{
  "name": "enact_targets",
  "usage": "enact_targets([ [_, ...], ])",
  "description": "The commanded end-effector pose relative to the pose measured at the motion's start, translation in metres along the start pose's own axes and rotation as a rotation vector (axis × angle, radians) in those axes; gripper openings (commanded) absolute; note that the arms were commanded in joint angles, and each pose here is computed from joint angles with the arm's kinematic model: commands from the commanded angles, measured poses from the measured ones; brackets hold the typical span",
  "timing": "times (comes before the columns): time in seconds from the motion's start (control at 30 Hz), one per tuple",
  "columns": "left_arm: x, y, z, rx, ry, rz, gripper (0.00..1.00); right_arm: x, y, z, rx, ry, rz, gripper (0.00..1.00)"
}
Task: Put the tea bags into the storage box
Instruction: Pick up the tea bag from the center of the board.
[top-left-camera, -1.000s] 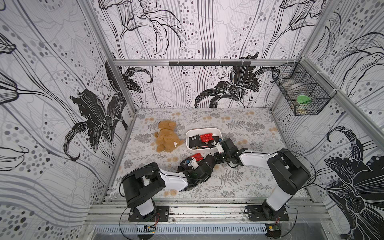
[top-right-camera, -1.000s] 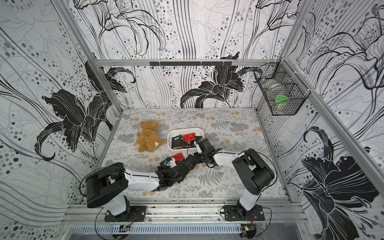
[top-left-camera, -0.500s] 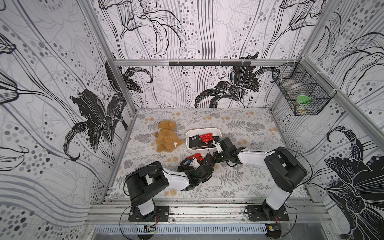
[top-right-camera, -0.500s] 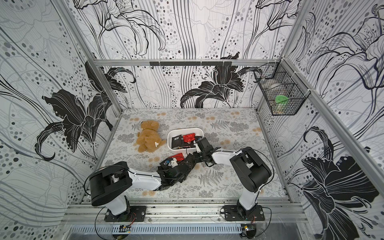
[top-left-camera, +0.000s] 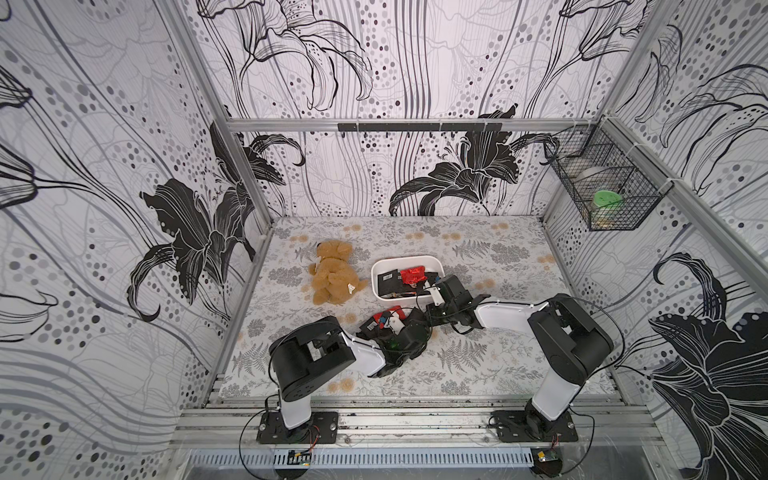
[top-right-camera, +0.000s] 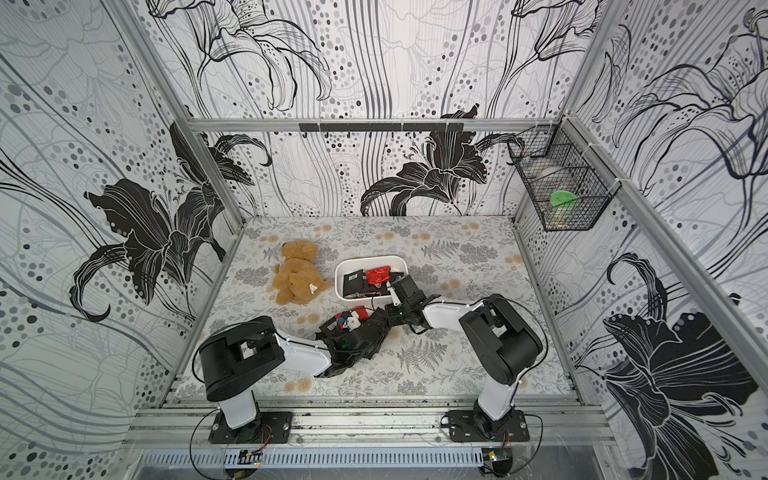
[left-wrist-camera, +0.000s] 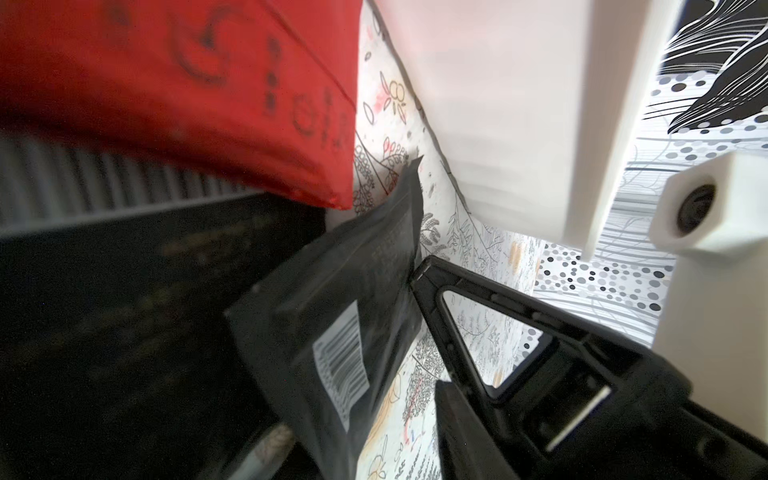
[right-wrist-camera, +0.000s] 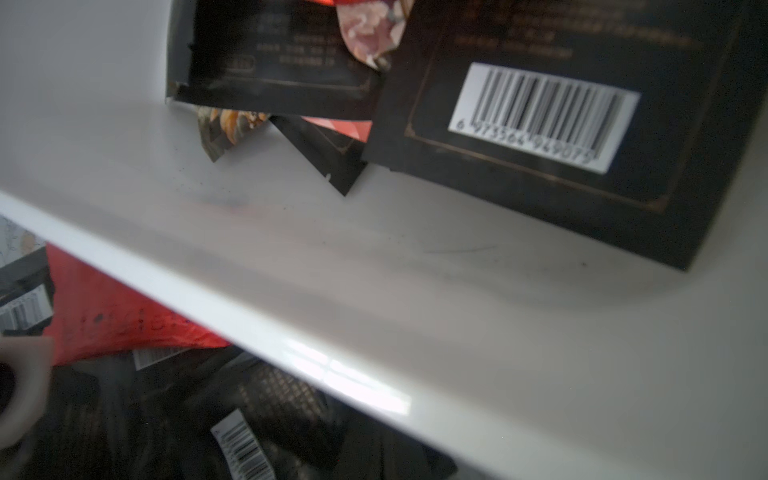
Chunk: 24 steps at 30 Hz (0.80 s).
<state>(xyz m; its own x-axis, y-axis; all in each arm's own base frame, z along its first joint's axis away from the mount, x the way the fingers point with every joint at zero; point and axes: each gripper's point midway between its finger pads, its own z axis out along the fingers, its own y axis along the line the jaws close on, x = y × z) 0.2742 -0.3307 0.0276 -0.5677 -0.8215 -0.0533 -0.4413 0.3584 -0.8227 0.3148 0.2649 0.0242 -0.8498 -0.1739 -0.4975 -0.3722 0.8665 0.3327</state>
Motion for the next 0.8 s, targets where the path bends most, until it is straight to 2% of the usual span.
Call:
enact_targets([
  [0.0, -0.002, 0.028, 0.006, -0.089, 0.001, 0.041, 0.31, 0.017, -0.003, 0.0, 0.017, 0.051, 0.016, 0.0],
  [0.47, -0.015, 0.036, 0.002, -0.14, -0.049, 0.061, 0.22, 0.012, 0.002, -0.009, -0.012, 0.014, 0.005, 0.01],
  [0.57, -0.012, 0.032, 0.003, -0.121, -0.031, 0.062, 0.12, 0.011, 0.007, -0.01, -0.04, 0.004, -0.001, 0.02],
  [0.67, -0.01, 0.031, 0.003, -0.126, -0.017, 0.071, 0.06, 0.009, 0.009, -0.013, -0.051, -0.01, -0.007, 0.02],
  [0.77, -0.009, 0.027, 0.0, -0.118, -0.011, 0.089, 0.01, -0.002, 0.015, -0.029, -0.068, -0.08, -0.022, 0.05],
])
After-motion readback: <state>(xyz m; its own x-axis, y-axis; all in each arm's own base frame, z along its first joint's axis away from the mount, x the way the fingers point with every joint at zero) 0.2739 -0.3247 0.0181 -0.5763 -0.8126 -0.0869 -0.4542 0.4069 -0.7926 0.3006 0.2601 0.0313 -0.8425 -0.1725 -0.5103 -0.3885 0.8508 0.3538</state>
